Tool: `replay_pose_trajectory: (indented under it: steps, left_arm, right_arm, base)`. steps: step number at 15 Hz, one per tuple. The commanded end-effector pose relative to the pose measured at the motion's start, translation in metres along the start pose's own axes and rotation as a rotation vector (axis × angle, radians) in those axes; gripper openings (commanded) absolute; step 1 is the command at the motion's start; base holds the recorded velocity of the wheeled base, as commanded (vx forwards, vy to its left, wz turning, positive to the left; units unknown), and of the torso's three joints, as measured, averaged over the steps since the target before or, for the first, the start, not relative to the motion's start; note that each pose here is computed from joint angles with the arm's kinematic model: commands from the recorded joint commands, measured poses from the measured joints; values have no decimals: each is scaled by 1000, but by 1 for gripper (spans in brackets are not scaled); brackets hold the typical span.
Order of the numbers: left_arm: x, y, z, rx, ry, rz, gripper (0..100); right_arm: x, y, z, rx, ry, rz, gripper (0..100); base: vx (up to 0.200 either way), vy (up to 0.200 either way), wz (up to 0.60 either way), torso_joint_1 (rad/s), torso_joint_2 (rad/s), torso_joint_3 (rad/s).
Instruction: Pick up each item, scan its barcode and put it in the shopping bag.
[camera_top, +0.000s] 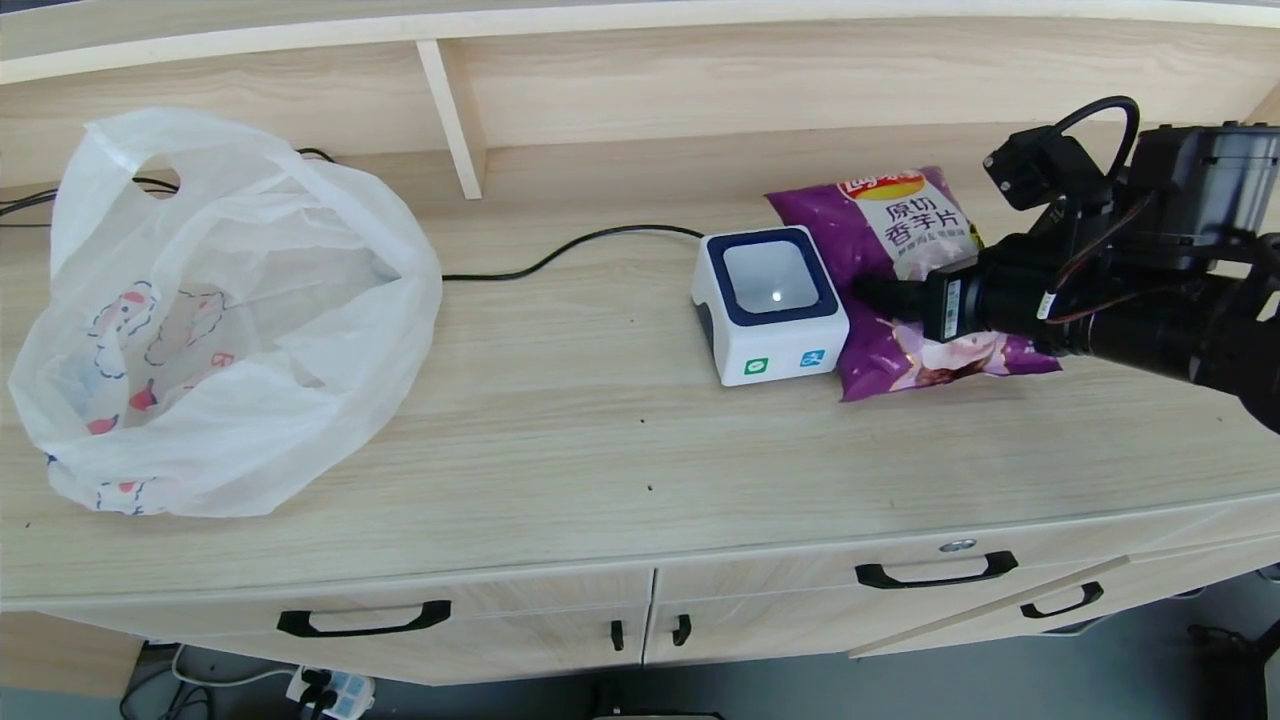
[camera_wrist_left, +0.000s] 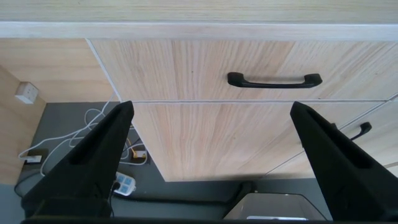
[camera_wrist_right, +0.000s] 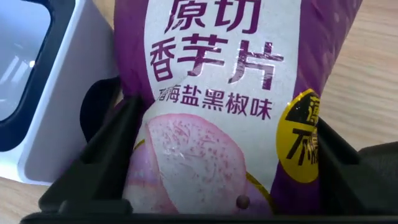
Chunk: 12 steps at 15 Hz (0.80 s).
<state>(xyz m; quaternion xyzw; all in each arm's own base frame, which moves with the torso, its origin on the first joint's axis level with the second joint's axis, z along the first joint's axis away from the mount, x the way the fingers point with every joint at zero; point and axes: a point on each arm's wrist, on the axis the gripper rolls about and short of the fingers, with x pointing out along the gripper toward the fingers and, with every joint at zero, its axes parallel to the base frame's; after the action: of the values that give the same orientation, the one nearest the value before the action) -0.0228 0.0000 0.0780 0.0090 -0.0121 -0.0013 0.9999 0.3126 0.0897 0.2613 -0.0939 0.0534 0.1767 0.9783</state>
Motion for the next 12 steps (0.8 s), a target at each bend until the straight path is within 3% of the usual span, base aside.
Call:
replay_pose_trajectory:
  steps: [1,8,12]
  left_arm:
    - [0,0,0,0,1,1,100]
    - [0,0,0,5,4,0,100]
    - [0,0,-1,8,6,0,100]
  right_arm:
    - [-6,-1,6,-1,-27,-6,0]
    - [-70,1,40,-12,-164,-35,0]
    - [-121,20,46,-12,-235,-18,0]
  base:
    - [0,0,0,0,0,0]
    - [0,0,0,0,0,0]
    - [0,0,0,0,0,0]
